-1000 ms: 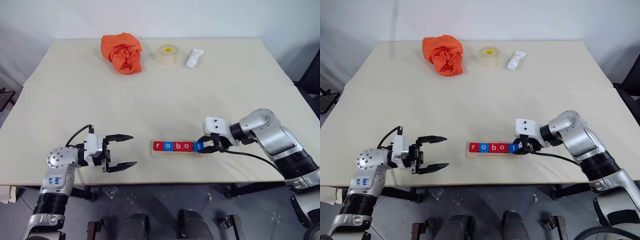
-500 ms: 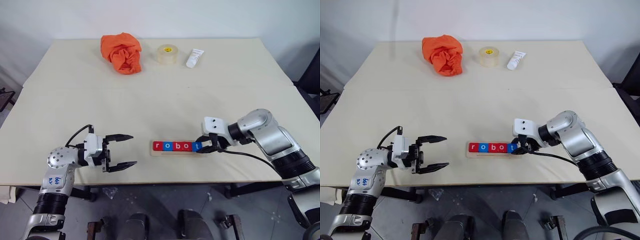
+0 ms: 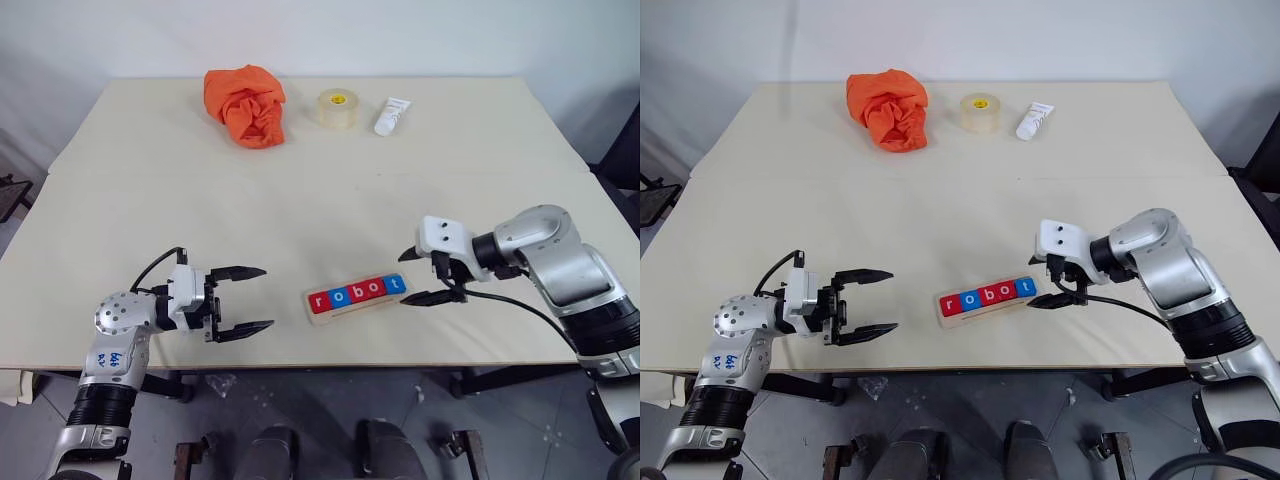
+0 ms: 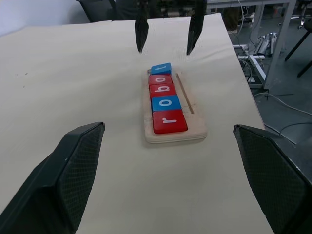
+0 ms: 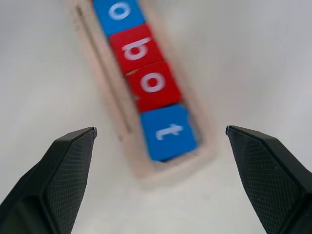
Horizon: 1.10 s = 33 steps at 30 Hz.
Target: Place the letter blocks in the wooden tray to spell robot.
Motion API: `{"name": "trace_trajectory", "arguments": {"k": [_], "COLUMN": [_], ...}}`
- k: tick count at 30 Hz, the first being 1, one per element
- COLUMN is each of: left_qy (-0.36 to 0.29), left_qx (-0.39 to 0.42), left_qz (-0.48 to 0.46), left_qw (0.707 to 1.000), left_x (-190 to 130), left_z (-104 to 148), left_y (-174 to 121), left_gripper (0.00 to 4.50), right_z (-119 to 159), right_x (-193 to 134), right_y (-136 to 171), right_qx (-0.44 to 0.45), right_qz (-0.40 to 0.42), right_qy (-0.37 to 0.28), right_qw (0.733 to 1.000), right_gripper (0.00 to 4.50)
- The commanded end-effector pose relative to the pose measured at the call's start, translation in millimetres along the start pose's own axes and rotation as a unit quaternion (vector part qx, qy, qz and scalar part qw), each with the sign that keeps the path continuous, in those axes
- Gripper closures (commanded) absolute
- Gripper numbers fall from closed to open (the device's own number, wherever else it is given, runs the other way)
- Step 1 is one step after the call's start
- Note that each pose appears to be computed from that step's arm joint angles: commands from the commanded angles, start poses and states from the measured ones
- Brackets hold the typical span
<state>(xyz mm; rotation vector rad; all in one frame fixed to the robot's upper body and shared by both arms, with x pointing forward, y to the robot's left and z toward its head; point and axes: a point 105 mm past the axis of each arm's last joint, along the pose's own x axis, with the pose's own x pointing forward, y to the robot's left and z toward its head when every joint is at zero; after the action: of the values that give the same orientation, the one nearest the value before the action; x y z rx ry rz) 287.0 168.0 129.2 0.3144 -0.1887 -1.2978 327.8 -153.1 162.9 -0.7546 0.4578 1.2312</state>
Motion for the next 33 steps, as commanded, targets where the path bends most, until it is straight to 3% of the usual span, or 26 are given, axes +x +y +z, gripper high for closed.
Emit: {"name": "trace_trajectory", "arguments": {"k": [1, 3, 6, 16, 27, 33], "left_qy": [-0.008, -0.009, -0.012, -0.010, -0.008, -0.007], "left_qx": [0.018, 0.019, 0.020, 0.019, 0.019, 0.018], "left_qz": [0.004, -0.001, -0.004, -0.004, 0.001, 0.005], "left_qw": [1.000, 1.000, 1.000, 1.000, 1.000, 1.000], "left_x": [-0.2, 1.7, 4.2, 0.9, -1.0, -2.2], "left_z": [7.1, 7.0, 7.9, 7.9, 8.1, 7.8], "left_y": [6.7, 7.4, 9.0, 5.2, 1.0, -0.6], "left_gripper": [0.00, 0.00, 0.00, 0.00, 0.00, 0.00], "right_z": [1.1, -4.2, -11.1, -18.8, -18.7, -11.5], "right_x": [-11.7, -12.2, -8.7, 1.1, 15.7, 6.3], "right_y": [-5.7, -2.8, -2.3, 4.5, -1.1, -2.0], "right_qx": [0.002, 0.004, 0.007, 0.009, 0.005, -0.006], "right_qz": [-0.035, -0.028, -0.027, -0.001, 0.004, 0.002], "right_qy": [-0.013, -0.011, -0.004, 0.001, -0.005, -0.010], "right_qw": [0.999, 1.000, 1.000, 1.000, 1.000, 1.000], "right_gripper": [0.04, 0.20, 0.95, 4.49, 4.49, 4.49]}}
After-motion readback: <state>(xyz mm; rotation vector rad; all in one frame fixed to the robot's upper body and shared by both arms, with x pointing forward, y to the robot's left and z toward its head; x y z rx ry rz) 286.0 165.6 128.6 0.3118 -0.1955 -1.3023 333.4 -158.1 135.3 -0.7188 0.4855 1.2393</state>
